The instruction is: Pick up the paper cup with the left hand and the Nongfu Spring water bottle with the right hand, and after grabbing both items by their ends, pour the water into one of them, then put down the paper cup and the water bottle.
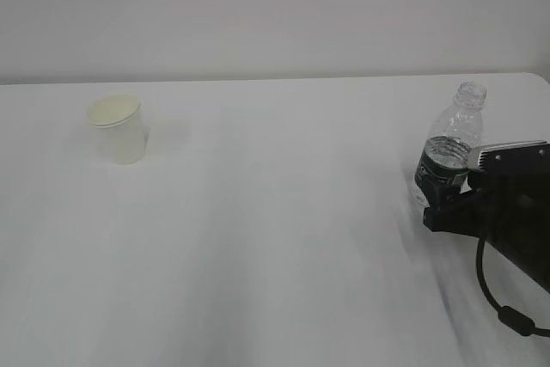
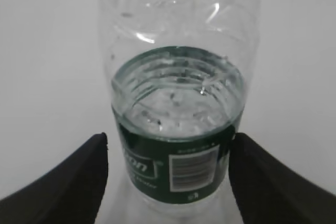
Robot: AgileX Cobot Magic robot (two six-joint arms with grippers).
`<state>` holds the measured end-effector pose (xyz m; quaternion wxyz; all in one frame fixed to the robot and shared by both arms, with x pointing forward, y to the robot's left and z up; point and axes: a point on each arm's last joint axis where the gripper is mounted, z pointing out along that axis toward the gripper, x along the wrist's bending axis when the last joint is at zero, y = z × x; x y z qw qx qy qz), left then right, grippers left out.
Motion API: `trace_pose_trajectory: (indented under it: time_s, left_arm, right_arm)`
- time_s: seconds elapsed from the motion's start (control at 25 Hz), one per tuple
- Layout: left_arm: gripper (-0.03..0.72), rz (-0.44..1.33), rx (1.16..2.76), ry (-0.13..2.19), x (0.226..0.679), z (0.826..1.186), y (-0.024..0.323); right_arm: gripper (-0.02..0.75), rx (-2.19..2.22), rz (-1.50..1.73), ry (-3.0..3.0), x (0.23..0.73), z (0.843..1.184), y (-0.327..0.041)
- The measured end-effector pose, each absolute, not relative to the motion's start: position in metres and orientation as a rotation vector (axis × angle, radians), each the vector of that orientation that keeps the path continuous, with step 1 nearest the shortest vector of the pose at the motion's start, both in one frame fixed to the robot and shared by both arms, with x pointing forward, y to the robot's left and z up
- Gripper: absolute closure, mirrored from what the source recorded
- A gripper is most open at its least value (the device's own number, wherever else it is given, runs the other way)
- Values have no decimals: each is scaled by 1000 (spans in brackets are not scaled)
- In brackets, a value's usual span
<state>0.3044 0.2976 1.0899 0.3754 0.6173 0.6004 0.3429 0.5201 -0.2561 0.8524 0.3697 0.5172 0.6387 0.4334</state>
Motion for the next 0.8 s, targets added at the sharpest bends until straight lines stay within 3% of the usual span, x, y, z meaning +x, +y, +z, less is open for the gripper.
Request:
trace_pose_trajectory:
  time_s: [0.8]
  left_arm:
    - [102,878,1582,1538,310,1090,297]
  right_arm:
    - [202,1298,1137,1589,547,850,-253]
